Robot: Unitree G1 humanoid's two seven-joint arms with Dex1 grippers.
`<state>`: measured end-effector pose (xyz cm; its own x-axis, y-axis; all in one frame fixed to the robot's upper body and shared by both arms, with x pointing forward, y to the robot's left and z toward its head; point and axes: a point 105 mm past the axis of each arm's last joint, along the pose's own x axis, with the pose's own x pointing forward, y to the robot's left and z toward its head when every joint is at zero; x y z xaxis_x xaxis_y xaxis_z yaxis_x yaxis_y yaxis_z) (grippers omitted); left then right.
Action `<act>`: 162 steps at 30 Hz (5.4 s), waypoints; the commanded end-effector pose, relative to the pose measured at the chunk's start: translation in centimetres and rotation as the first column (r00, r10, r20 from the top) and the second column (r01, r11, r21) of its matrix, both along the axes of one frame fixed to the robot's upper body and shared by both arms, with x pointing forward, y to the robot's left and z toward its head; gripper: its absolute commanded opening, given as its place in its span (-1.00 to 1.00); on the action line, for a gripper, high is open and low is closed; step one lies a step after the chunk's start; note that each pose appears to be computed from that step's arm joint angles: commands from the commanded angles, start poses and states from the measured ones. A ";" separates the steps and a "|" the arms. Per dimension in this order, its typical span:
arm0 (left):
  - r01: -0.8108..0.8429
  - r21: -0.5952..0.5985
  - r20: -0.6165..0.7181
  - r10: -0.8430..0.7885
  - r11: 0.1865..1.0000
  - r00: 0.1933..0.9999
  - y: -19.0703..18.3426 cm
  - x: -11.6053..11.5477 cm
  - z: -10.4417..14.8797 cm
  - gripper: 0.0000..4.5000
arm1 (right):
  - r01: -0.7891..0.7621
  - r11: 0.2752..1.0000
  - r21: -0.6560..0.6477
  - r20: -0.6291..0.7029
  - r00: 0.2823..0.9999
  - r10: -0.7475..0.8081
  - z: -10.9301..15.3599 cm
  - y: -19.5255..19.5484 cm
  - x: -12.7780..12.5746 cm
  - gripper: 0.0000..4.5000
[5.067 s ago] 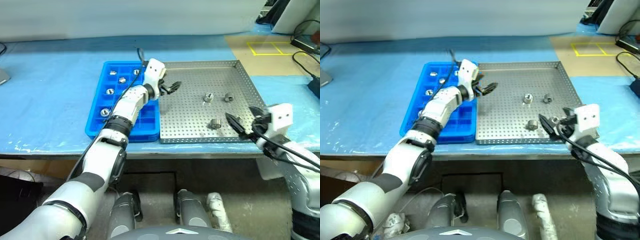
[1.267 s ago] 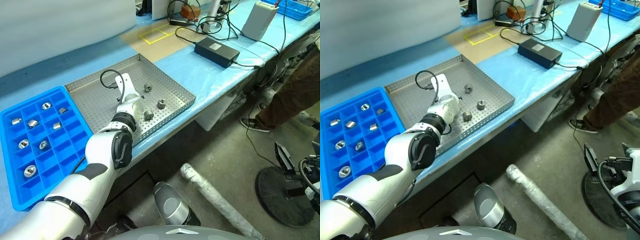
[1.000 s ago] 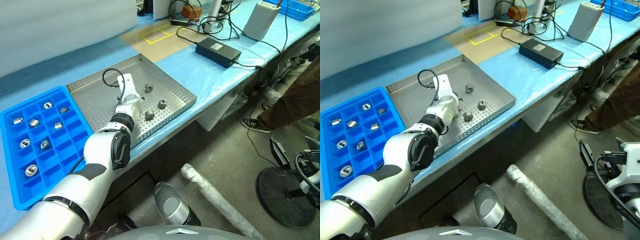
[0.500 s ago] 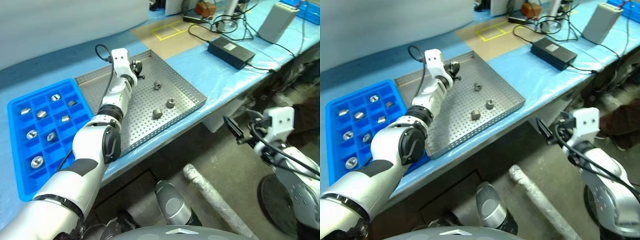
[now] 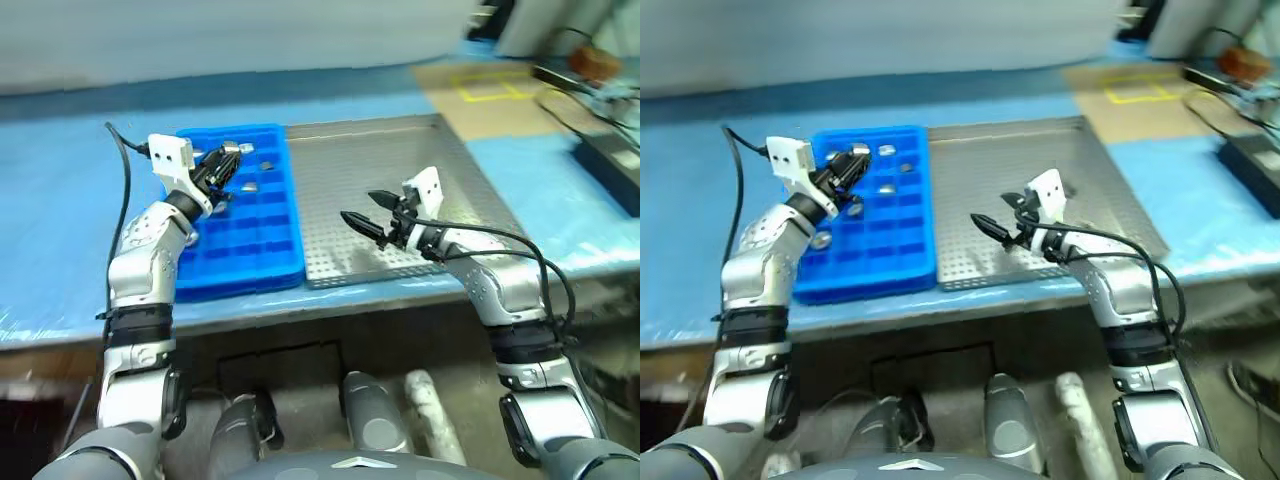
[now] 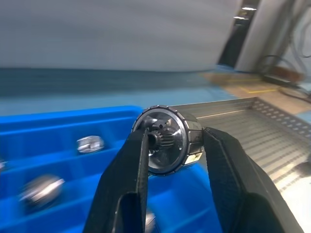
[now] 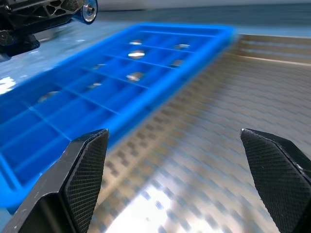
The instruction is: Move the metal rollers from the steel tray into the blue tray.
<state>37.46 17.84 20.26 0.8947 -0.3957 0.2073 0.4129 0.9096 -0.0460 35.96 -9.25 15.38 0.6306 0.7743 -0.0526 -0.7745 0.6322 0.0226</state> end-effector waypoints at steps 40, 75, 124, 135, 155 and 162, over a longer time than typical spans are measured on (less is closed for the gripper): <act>0.428 0.151 -0.208 -0.394 0.891 0.895 -6.0 -2.9 -4.4 0.77 | 0.016 0.999 -0.032 0.131 0.991 -0.012 1.9 -0.7 -0.5 1.00; 0.569 0.258 -0.058 -0.575 0.781 0.816 -10.8 0.1 -2.5 0.80 | 0.262 0.881 -0.393 -0.140 0.930 -0.340 -3.5 -12.3 -2.2 0.27; 0.227 0.342 -0.004 -0.241 0.912 0.971 -1.3 -1.9 -1.2 0.80 | -0.106 0.986 -0.127 0.057 0.992 0.114 5.0 0.7 3.0 -0.31; 0.061 0.356 -0.020 -0.058 0.932 0.998 3.1 -5.1 -1.7 0.80 | -0.248 0.919 -0.305 0.007 0.965 0.262 1.1 4.4 4.3 -0.31; 0.458 0.297 -0.094 -0.452 0.838 0.887 -9.0 -1.1 -4.0 0.80 | 0.106 0.950 -0.295 0.105 0.991 -0.078 2.9 -5.3 3.3 0.69; 0.593 0.303 -0.090 -0.597 0.746 0.797 -13.4 0.0 -4.1 0.80 | 0.383 0.880 -0.282 0.128 0.924 -0.361 3.7 -11.6 0.8 0.69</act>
<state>37.49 4.93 15.23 0.4858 -0.8738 -0.0239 0.8657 0.4771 0.1515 37.20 -20.24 17.32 0.8505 0.4674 -0.2410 -0.5185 0.8217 -0.2363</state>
